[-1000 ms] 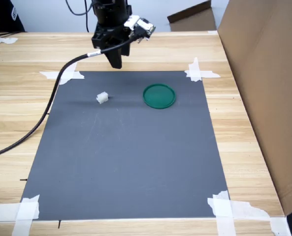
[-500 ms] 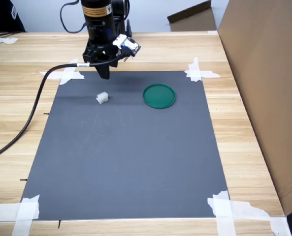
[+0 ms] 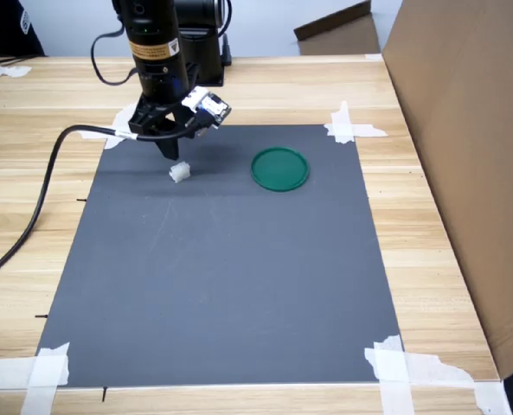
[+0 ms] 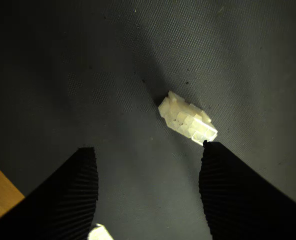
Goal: Grasp a white terminal and put it in the green lid.
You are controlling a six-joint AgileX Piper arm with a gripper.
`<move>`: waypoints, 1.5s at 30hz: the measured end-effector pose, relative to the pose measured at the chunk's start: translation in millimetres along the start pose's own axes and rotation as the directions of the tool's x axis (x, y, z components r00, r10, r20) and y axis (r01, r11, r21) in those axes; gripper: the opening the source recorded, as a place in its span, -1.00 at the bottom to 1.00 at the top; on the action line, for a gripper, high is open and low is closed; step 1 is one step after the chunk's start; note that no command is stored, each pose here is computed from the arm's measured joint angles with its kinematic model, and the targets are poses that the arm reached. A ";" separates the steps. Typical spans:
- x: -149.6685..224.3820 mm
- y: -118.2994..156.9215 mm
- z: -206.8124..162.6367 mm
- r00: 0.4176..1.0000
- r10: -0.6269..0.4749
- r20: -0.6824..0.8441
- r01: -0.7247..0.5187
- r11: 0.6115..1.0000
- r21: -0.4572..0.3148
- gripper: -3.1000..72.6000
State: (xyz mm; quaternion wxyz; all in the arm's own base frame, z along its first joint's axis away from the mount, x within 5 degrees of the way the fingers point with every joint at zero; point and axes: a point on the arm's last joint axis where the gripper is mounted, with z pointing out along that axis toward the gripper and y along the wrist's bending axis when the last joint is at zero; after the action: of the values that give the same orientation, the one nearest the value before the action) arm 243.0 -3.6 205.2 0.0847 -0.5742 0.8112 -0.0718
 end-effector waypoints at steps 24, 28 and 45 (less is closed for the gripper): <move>-3.9 -23.9 7.1 0.915 -0.401 -0.046 0.402 0.916 0.009 0.45; -4.3 -23.7 7.1 0.907 -0.420 -0.041 0.421 0.907 0.008 0.45; -4.9 -20.3 27.7 0.852 -0.523 -0.026 0.523 0.852 -0.001 0.45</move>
State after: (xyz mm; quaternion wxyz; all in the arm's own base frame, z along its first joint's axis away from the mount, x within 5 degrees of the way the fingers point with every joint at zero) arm 269.4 -6.1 182.9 0.0533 -0.7717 0.6255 -0.1018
